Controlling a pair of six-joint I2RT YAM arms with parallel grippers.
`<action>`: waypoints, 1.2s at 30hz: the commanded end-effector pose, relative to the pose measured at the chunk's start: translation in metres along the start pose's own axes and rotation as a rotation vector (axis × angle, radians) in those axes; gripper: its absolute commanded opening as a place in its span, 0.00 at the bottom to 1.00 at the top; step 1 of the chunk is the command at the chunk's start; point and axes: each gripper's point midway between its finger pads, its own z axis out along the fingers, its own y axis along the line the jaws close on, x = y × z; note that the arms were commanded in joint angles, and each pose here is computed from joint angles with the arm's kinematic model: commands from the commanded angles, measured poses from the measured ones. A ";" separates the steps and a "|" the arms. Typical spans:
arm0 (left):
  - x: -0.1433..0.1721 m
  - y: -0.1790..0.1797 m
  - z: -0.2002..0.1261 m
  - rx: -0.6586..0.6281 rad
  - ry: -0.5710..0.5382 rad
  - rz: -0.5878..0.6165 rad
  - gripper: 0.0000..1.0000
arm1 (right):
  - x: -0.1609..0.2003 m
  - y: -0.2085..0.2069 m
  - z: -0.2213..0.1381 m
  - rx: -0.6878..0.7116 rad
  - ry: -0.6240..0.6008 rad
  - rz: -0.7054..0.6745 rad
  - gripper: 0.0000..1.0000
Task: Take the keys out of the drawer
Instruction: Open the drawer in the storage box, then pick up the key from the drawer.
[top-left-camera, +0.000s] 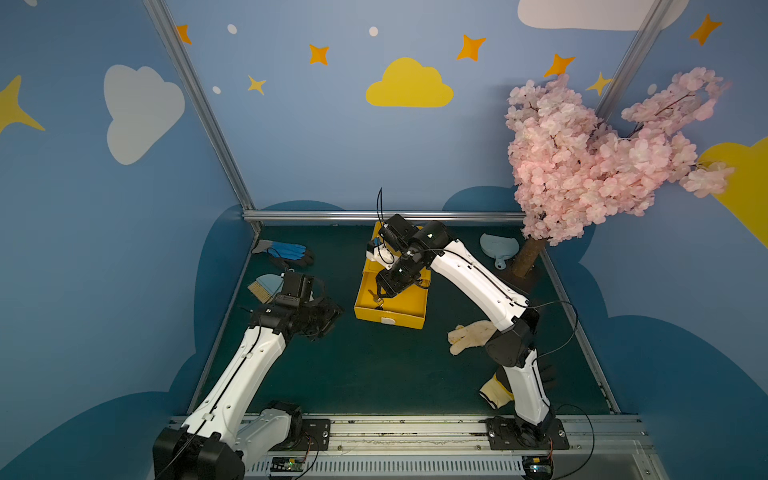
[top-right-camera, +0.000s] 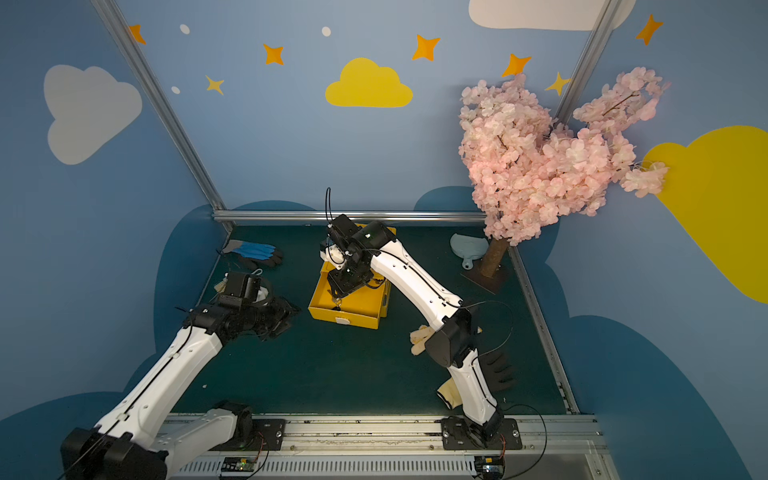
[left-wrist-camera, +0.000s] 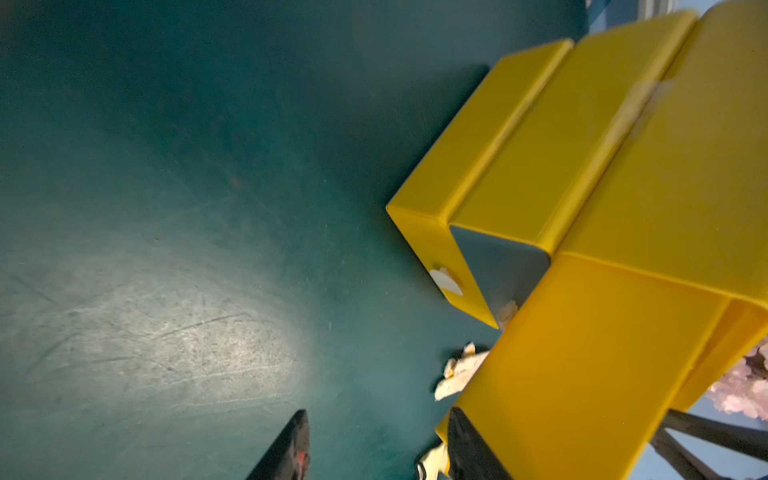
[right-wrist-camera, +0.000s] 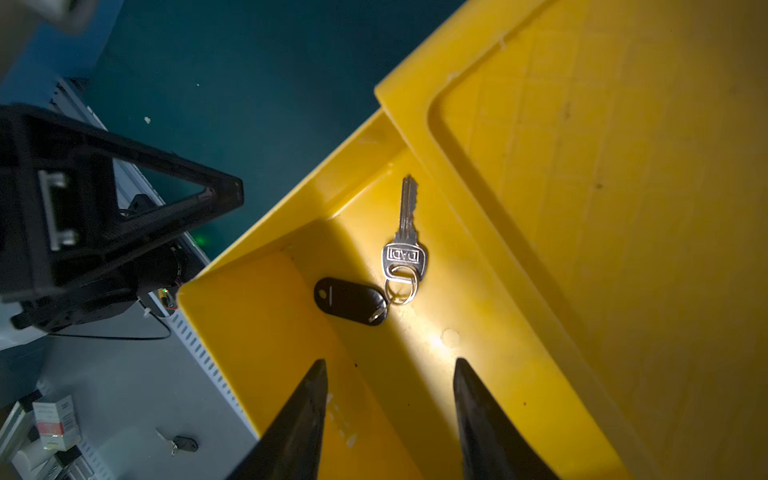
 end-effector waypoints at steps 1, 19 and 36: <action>0.008 -0.021 -0.006 0.092 0.073 0.065 0.54 | -0.012 0.001 0.000 0.017 -0.039 -0.020 0.51; -0.011 -0.036 0.020 0.201 0.158 -0.006 0.53 | 0.003 0.014 0.055 0.027 0.083 -0.165 0.52; -0.005 -0.024 0.032 0.191 0.207 -0.030 0.53 | 0.002 -0.055 0.047 0.422 0.107 -0.166 0.28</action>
